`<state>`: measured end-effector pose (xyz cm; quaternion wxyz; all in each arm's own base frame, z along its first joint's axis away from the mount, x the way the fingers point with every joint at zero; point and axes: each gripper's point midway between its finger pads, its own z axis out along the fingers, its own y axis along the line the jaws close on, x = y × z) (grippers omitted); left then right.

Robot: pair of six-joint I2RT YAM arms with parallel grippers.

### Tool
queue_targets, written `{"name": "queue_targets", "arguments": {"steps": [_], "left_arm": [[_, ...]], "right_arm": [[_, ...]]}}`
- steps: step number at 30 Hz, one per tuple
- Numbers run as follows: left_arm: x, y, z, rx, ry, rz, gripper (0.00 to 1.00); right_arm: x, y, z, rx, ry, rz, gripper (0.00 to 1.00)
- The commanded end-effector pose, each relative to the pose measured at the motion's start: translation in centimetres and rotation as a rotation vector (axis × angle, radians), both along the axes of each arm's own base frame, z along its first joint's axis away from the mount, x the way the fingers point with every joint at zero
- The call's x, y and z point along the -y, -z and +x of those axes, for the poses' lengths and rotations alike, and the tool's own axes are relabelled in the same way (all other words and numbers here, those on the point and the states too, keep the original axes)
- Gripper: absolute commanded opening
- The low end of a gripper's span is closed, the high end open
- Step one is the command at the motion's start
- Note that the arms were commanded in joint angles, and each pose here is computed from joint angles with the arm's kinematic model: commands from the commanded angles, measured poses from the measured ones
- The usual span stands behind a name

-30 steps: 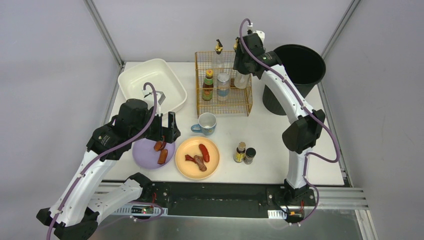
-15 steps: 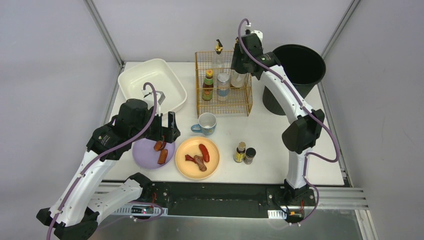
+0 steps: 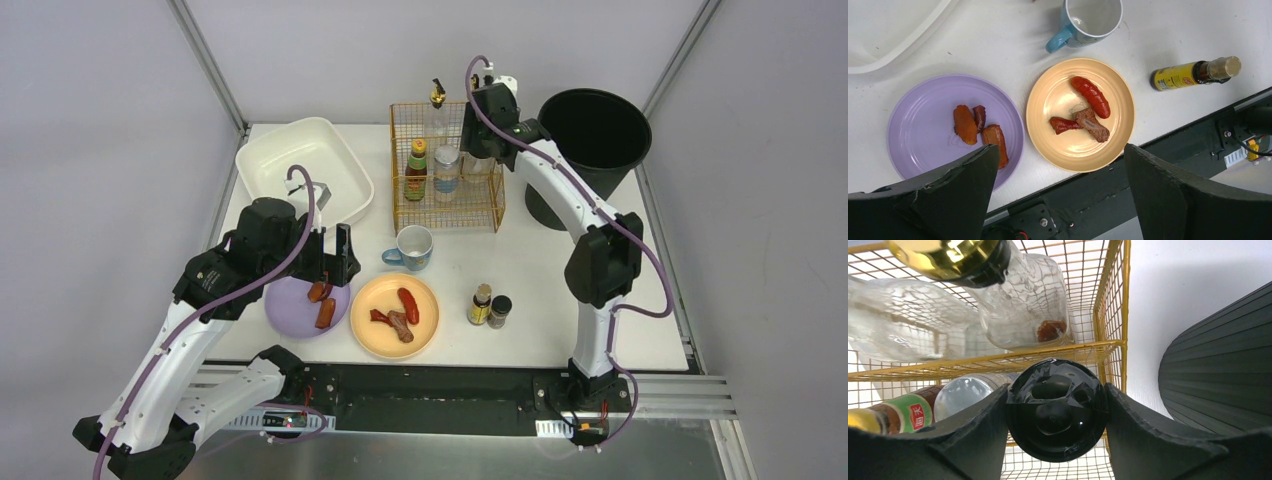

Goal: Clear the kitchen counter

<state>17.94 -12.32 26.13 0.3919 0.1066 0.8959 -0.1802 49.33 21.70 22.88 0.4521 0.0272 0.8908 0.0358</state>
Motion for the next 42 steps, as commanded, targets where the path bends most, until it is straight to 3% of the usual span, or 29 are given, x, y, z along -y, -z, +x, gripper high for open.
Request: {"name": "queue_targets", "arguments": {"steps": [1,17,21,26,33,42], "left_arm": [[0.0,-1.1,0.4,0.041,0.005,0.000,1.00],[-0.1,-0.9,0.2,0.033,-0.003,-0.007,1.00],[0.0,-1.0,0.2,0.035,-0.004,-0.011,1.00],[-0.1,-1.1,0.1,0.037,-0.006,-0.014,1.00],[-0.1,-1.0,-0.1,0.034,-0.008,-0.021,1.00],[-0.2,-1.1,-0.4,0.036,-0.010,-0.032,1.00]], "right_arm": [[0.3,-4.6,0.2,0.150,0.017,0.044,0.22],[0.4,1.9,-0.6,0.033,0.036,0.026,0.22],[0.5,3.0,-0.7,0.002,0.044,0.017,0.31],[1.0,4.0,-0.9,-0.036,0.063,-0.012,0.52],[0.7,4.1,-1.3,-0.051,0.062,0.001,0.57],[0.2,3.3,-1.7,-0.056,0.051,-0.005,0.70]]}}
